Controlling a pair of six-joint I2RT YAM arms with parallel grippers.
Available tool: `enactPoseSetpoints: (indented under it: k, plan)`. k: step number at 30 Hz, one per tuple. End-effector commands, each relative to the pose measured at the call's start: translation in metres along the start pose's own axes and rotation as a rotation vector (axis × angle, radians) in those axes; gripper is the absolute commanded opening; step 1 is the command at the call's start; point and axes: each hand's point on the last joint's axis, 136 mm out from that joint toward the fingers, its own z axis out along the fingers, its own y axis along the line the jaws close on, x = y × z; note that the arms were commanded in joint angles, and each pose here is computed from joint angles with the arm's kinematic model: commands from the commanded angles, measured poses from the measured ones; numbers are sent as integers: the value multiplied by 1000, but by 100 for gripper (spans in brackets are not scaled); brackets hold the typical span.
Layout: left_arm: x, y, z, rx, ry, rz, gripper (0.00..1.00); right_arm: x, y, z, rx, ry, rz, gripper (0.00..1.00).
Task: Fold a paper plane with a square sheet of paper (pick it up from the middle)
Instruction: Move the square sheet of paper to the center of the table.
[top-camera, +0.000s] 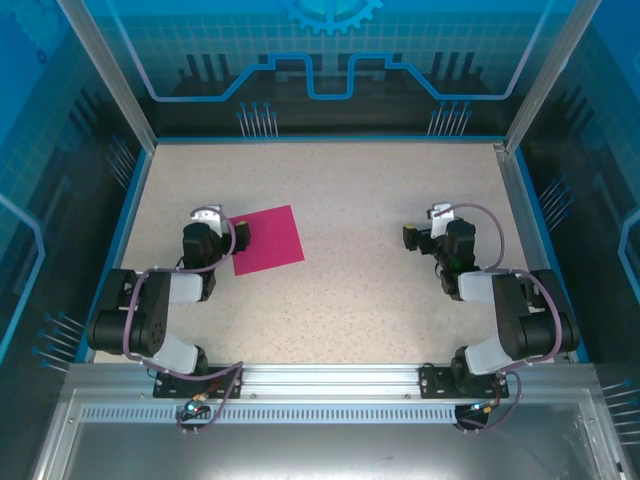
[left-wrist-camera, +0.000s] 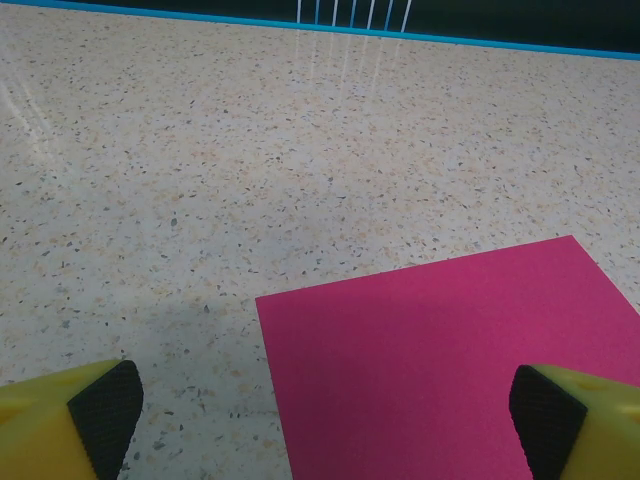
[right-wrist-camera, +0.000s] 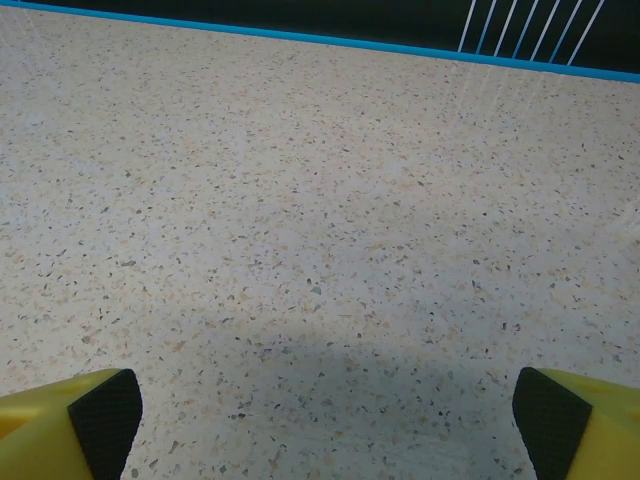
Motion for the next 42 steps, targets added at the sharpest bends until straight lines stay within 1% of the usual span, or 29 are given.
enactPoseSetpoints:
  k: [1,37,40,42]
  plan:
    - [-9,-6,3,21,-18,23,98,-8,-6,3,8,-16,-2,99]
    - [-9,-6,3,24,-17,23,99,-8,-6,3,5,-16,0,99]
    - [-12,-4,3,7,-9,16,98,-12,-8,2,28,5,-5,99]
    - [-22,-1,-1,-20,26,3,98,-29,-13,-4,70,21,-5,99]
